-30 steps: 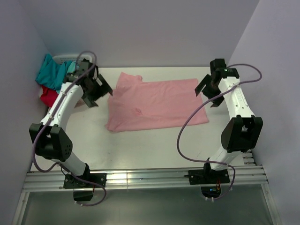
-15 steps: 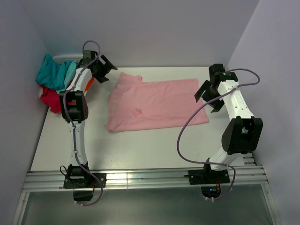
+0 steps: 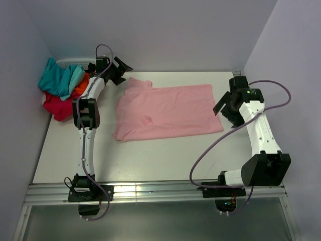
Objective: Fold and stack the t-shirts
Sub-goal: Grap the side of the flattened tshirt furthest away from the robot with both arms
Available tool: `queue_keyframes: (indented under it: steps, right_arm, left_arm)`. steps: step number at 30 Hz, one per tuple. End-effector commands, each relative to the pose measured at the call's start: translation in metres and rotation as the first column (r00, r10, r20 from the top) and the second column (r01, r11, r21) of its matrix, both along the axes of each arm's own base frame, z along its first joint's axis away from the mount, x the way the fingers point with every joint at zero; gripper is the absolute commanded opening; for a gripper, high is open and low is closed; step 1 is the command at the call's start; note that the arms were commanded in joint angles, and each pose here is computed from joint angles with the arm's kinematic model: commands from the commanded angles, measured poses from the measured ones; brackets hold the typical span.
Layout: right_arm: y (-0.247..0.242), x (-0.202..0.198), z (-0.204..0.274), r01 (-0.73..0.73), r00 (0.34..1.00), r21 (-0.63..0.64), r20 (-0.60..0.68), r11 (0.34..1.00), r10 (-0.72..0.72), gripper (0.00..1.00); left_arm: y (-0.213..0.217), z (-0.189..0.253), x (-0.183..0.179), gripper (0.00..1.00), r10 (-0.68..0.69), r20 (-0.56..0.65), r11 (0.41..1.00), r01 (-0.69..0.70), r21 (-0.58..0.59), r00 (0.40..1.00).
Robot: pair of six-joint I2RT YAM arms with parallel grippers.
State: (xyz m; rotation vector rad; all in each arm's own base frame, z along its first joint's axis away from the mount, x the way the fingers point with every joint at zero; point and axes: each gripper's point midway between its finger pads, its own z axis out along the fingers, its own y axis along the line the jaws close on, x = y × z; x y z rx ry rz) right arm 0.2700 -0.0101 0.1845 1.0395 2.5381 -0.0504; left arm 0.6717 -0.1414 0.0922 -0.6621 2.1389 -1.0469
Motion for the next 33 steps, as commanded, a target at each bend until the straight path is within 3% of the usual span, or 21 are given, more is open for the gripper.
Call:
queue_keyframes:
  steps: [1,7,12,16,18,21,23,26,33]
  right_arm:
    - [-0.006,-0.017,0.003,0.04,0.999,-0.026,-0.003,0.999,-0.04,1.0]
    - [-0.003,-0.029,0.009,0.049,0.999,-0.01,0.008,0.999,-0.049,1.0]
    - [-0.004,-0.039,0.011,0.057,0.998,-0.015,0.007,0.998,-0.057,1.0]
    - [-0.003,-0.044,0.011,0.06,0.998,-0.009,0.015,0.998,-0.06,1.0]
    - [-0.002,-0.046,0.011,0.058,0.998,-0.007,0.018,0.998,-0.058,1.0]
    - [-0.004,-0.052,0.004,0.06,0.998,-0.012,0.004,0.998,-0.059,1.0]
    - [-0.003,-0.055,0.001,0.058,0.998,-0.013,-0.002,0.998,-0.058,1.0]
    - [-0.002,-0.057,-0.003,0.051,0.999,-0.006,0.0,0.999,-0.051,1.0]
    - [-0.004,-0.056,-0.002,0.04,0.999,-0.021,-0.017,0.999,-0.04,1.0]
  left_arm:
    - [-0.022,-0.021,0.004,1.0,-0.055,0.037,0.998,0.054,0.035,0.998]
    - [-0.043,-0.064,-0.003,0.99,-0.072,-0.024,0.993,0.074,0.089,0.997]
    - [-0.054,-0.079,-0.009,0.92,-0.077,-0.054,0.99,0.083,0.116,0.996]
    - [-0.04,-0.059,0.0,0.94,-0.029,-0.018,0.983,0.031,0.18,0.999]
    - [-0.027,-0.039,0.009,0.95,-0.003,0.02,0.989,0.0,0.151,1.0]
    - [-0.001,0.026,0.024,0.98,0.059,0.152,0.991,-0.076,0.106,0.987]
    - [0.013,0.032,0.026,0.99,0.089,0.172,0.988,-0.109,0.109,0.981]
    - [0.029,0.035,0.033,0.99,0.11,0.186,0.986,-0.13,0.102,0.976]
    - [0.031,-0.02,0.033,1.0,0.098,0.117,0.988,-0.111,0.111,0.988]
